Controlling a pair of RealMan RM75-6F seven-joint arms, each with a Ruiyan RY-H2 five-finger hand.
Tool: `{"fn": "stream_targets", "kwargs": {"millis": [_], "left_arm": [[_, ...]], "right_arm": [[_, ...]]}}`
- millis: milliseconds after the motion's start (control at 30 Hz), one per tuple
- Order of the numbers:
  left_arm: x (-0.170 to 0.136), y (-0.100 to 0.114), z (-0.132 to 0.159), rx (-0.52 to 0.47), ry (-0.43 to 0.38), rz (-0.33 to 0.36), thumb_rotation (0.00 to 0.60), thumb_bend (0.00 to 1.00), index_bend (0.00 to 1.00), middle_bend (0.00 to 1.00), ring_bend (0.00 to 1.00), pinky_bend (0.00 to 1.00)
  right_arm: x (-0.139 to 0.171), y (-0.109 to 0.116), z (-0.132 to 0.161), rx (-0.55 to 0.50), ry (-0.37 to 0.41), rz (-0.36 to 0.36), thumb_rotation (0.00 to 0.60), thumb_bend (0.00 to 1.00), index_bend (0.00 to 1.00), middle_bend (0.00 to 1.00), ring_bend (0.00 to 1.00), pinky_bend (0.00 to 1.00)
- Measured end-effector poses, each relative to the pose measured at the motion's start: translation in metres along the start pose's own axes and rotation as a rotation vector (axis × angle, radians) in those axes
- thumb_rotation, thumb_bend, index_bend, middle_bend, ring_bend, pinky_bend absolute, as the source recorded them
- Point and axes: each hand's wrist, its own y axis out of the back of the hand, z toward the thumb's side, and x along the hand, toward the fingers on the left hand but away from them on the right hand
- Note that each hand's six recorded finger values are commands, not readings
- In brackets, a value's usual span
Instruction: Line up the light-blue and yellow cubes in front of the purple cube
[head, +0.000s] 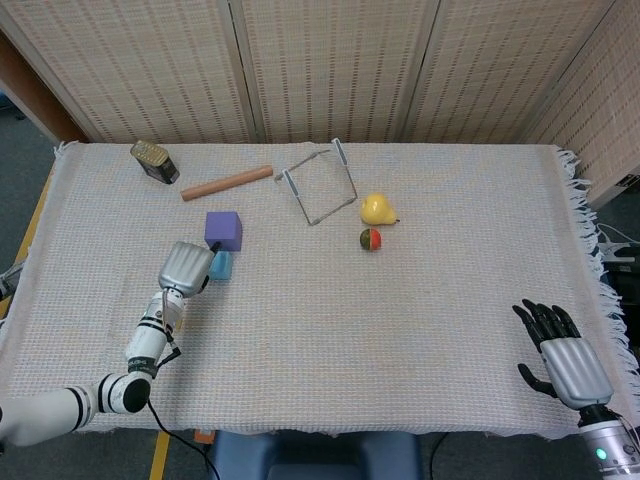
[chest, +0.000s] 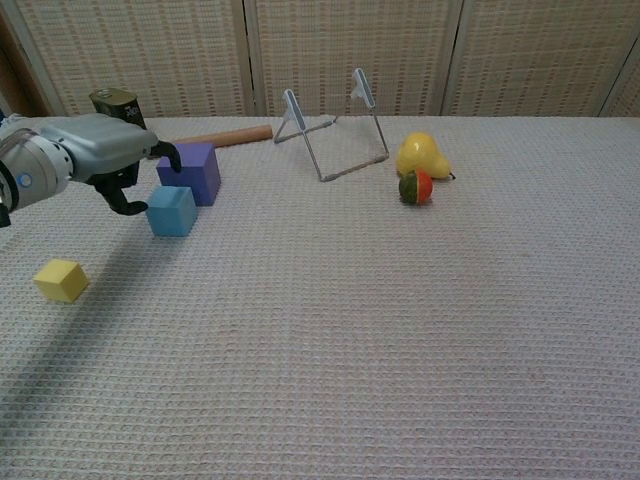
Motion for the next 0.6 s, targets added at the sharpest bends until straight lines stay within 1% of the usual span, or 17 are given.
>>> {"fn": "stream_targets", "kwargs": {"millis": [100,167,233,267,300,333,433,600], "left_arm": [[-0.015,0.001,0.003,0.000,-0.030,0.023,0.600,0.38,0.23,1.00,1.00,1.00],[-0.030,-0.003,0.007,0.002,-0.064,0.024,0.600,0.44,0.23,1.00,1.00,1.00],[-0.041,-0.011,0.009,0.006,-0.091,0.008,0.600,0.57,0.22,1.00,1.00,1.00],[-0.047,-0.018,0.010,0.006,-0.101,-0.010,0.600,0.62,0.21,1.00,1.00,1.00],[-0.050,-0.022,0.010,0.005,-0.105,-0.022,0.600,0.68,0.21,1.00,1.00,1.00],[-0.051,-0.024,0.010,0.003,-0.108,-0.031,0.600,0.73,0.21,1.00,1.00,1.00],[-0.051,-0.032,0.011,0.000,-0.112,-0.064,0.600,0.78,0.20,1.00,1.00,1.00],[-0.050,-0.041,0.012,0.006,-0.109,-0.096,0.600,0.82,0.13,1.00,1.00,1.00]], "right_arm": [[0.002,0.000,0.002,-0.001,0.006,-0.003,0.600,0.10,0.00,0.00,0.00,0.00],[0.002,0.001,0.003,-0.002,0.009,-0.007,0.600,0.10,0.00,0.00,0.00,0.00],[0.003,0.001,0.004,-0.001,0.014,-0.009,0.600,0.10,0.00,0.00,0.00,0.00],[0.003,0.001,0.005,-0.001,0.016,-0.009,0.600,0.10,0.00,0.00,0.00,0.00],[0.003,0.001,0.005,-0.001,0.018,-0.008,0.600,0.10,0.00,0.00,0.00,0.00],[0.003,0.001,0.005,-0.002,0.019,-0.008,0.600,0.10,0.00,0.00,0.00,0.00],[0.004,0.002,0.005,-0.003,0.020,-0.010,0.600,0.10,0.00,0.00,0.00,0.00],[0.004,0.002,0.003,-0.004,0.017,-0.009,0.600,0.10,0.00,0.00,0.00,0.00]]}}
